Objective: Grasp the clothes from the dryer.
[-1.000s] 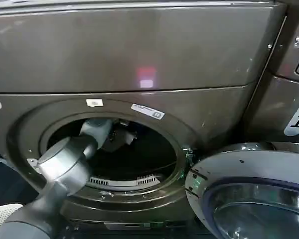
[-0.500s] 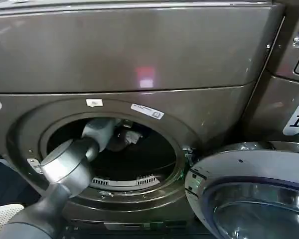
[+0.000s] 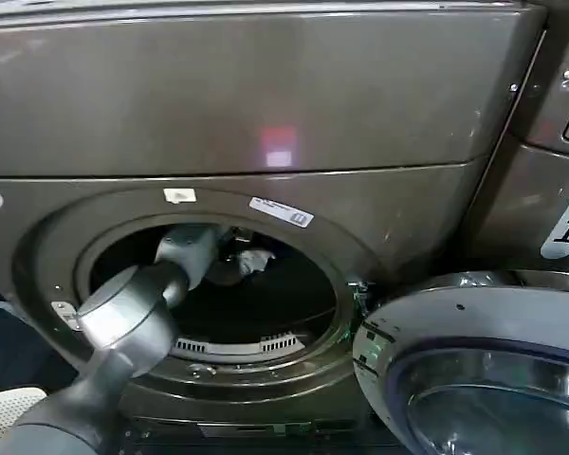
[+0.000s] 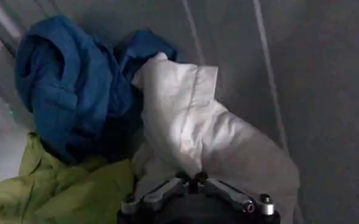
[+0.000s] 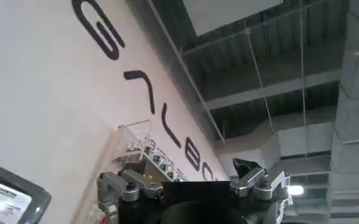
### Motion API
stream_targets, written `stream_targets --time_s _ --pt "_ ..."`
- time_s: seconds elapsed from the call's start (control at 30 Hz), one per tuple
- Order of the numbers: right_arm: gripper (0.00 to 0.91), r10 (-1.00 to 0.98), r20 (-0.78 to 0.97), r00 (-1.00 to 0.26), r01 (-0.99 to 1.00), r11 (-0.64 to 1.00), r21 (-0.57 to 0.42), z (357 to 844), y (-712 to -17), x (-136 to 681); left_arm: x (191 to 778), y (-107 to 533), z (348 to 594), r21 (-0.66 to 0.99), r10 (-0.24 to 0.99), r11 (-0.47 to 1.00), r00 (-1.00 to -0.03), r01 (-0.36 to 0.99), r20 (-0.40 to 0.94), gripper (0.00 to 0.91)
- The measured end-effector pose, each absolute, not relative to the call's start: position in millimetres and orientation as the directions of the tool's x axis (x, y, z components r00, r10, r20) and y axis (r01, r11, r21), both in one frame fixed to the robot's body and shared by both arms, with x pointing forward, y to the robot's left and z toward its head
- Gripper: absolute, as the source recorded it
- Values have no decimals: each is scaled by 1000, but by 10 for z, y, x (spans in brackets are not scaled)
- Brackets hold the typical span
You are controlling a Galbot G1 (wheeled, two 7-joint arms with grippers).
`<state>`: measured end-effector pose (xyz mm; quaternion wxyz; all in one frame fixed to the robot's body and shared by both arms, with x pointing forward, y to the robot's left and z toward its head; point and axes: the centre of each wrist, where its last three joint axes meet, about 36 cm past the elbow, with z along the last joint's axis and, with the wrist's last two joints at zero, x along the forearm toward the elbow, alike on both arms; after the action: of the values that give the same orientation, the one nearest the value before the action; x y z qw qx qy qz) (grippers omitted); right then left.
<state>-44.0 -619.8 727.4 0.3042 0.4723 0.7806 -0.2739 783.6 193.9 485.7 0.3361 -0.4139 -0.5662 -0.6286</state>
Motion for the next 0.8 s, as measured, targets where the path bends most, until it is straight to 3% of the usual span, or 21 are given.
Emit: stream_targets --time_s 0.37,0.8 --pt "907 559 -737 -380 896 420 -144 7288 -6188 -348 7767 1870 4769 585 276 106 -589 804 760 0" --pt "907 564 -734 -379 897 420 -140 7323 -6135 -263 7414 1727 4374 576 422 573 -812 584 404 0"
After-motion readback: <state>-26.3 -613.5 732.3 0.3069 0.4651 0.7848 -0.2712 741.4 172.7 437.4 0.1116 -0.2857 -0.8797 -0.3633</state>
